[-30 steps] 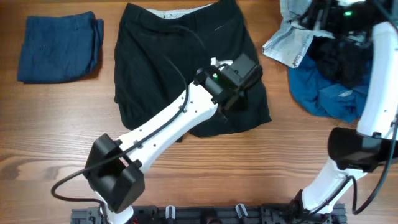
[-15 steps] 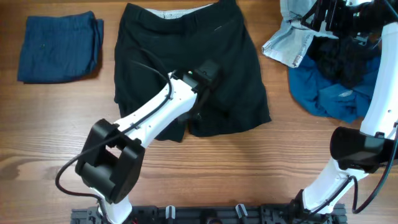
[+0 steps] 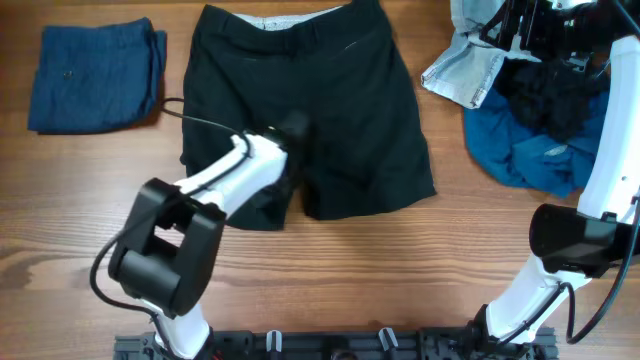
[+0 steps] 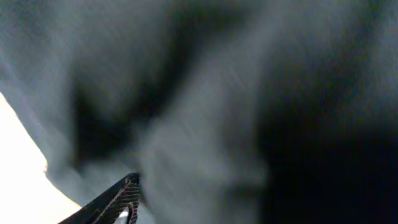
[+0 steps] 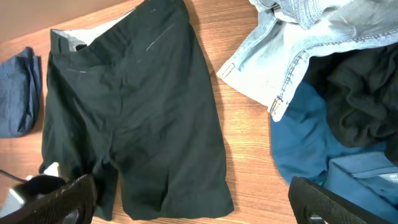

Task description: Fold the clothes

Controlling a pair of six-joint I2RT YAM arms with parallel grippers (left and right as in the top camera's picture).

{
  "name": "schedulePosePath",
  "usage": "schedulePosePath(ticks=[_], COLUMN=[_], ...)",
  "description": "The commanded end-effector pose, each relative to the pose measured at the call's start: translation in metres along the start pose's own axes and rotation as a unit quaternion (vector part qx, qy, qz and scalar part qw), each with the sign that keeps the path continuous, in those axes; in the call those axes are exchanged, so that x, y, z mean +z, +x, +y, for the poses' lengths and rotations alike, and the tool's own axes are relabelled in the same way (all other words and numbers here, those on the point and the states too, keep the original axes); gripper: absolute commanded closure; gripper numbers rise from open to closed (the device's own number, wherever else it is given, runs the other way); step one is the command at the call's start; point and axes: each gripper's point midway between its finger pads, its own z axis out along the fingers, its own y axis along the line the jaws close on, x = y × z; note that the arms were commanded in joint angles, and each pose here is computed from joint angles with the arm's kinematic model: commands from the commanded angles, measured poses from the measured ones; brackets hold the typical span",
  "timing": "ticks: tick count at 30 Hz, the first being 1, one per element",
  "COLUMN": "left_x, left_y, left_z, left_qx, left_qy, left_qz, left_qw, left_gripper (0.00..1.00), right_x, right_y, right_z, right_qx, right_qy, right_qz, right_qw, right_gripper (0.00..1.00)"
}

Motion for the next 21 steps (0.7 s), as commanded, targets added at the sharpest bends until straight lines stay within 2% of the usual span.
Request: schedulePosePath(ticks=[1, 4, 8, 13, 17, 21], left_x=[0.012, 0.021, 0.023, 0.011, 0.009, -0.013], left_y=[-0.034, -0.055, -0.063, -0.077, -0.083, -0.091], left_z=[0.028, 0.049, 0.044, 0.034, 0.022, 0.011], left_qx=[-0.018, -0.066, -0.051, -0.063, -0.067, -0.04], left_qy=[-0.038, -0.042, -0.002, 0.032, 0.06, 0.107], left_qz=[-0.028, -0.013, 0.011, -0.018, -0.026, -0.041], left_qw=[0.999, 0.997, 0.999, 0.997, 0.996, 0.993], left_gripper=[0.39, 0.4, 0.41, 0.4, 0.4, 0.39], right_x=[-0.004, 0.012, 0.046, 0.116, 0.17, 0.214], right_y=[-0.002, 0.0, 0.011, 0.038, 0.056, 0.09], right_z=[0.007, 0.005, 0.01, 0.019, 0.022, 0.012], right_qx=[-0.014, -0.015, -0.019, -0.015, -0.013, 0.008], right_qy=[-0.011, -0.013, -0.019, -0.042, -0.049, -0.044], right_qz=[-0.008, 0.012, 0.063, 0.153, 0.172, 0.203], right_qw=[1.0, 1.0, 0.998, 0.987, 0.984, 0.978], right_gripper=[0.0, 0.0, 0.0, 0.01, 0.01, 0.03])
